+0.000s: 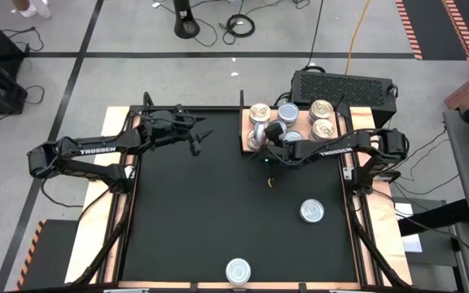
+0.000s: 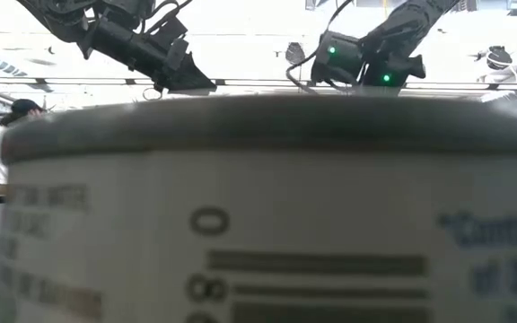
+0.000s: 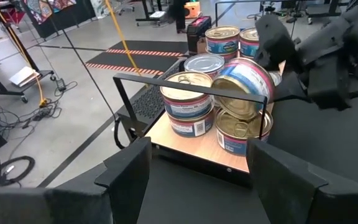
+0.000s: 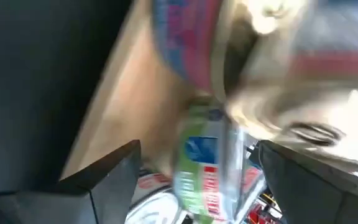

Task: Stack canned seafood by type on shelf
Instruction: Adjust the blue pink tuna can on the shelf

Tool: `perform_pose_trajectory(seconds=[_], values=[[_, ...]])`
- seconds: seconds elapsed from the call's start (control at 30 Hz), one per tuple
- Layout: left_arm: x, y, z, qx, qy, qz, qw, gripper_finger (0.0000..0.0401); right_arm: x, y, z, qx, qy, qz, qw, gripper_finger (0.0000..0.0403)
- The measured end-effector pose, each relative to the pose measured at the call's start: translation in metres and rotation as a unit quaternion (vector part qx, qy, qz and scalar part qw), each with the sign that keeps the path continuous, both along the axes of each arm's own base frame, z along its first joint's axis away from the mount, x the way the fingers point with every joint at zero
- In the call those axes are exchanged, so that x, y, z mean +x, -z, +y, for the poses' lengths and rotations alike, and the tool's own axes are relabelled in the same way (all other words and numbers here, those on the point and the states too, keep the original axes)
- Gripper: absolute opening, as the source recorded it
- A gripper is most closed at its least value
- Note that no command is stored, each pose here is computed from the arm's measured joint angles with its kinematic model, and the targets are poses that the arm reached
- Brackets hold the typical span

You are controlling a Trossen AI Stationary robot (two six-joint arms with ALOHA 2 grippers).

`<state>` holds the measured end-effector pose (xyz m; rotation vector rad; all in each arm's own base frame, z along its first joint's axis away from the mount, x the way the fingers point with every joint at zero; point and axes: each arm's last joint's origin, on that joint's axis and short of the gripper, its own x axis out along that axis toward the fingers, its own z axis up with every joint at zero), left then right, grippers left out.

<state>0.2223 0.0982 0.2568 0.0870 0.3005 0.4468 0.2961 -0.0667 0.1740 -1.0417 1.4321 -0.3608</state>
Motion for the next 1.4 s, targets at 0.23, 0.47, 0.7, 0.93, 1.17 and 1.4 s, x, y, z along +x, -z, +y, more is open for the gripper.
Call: perform_pose_trajectory(seconds=[0.23, 0.47, 0.7, 0.93, 1.17, 1.4], values=[[-0.002, -0.001, 0.005, 0.002, -0.011, -0.003, 1.0, 0.0263, 0.001, -0.013, 0.008, -0.031, -0.013, -0.019, 0.999, 0.0318], [-0.003, -0.002, 0.007, 0.004, -0.015, -0.009, 1.0, 0.0263, -0.002, -0.021, 0.008, -0.037, -0.015, -0.028, 0.999, 0.0318], [-0.003, -0.002, 0.007, 0.004, -0.015, -0.01, 1.0, 0.0263, -0.005, -0.029, 0.009, -0.037, -0.012, -0.04, 0.998, 0.0318], [0.0, -0.005, 0.003, -0.079, -0.004, -0.068, 0.995, 0.0263, -0.03, -0.055, 0.012, 0.002, 0.05, -0.12, 0.991, 0.0318], [0.026, -0.037, -0.017, -0.116, 0.01, -0.124, 0.985, 0.0263, -0.064, -0.088, 0.017, 0.034, 0.139, -0.243, 0.959, 0.0318], [0.088, -0.089, -0.006, -0.204, 0.004, -0.055, 0.977, 0.0263, -0.092, -0.105, 0.02, 0.074, 0.218, -0.334, 0.914, 0.0318]])
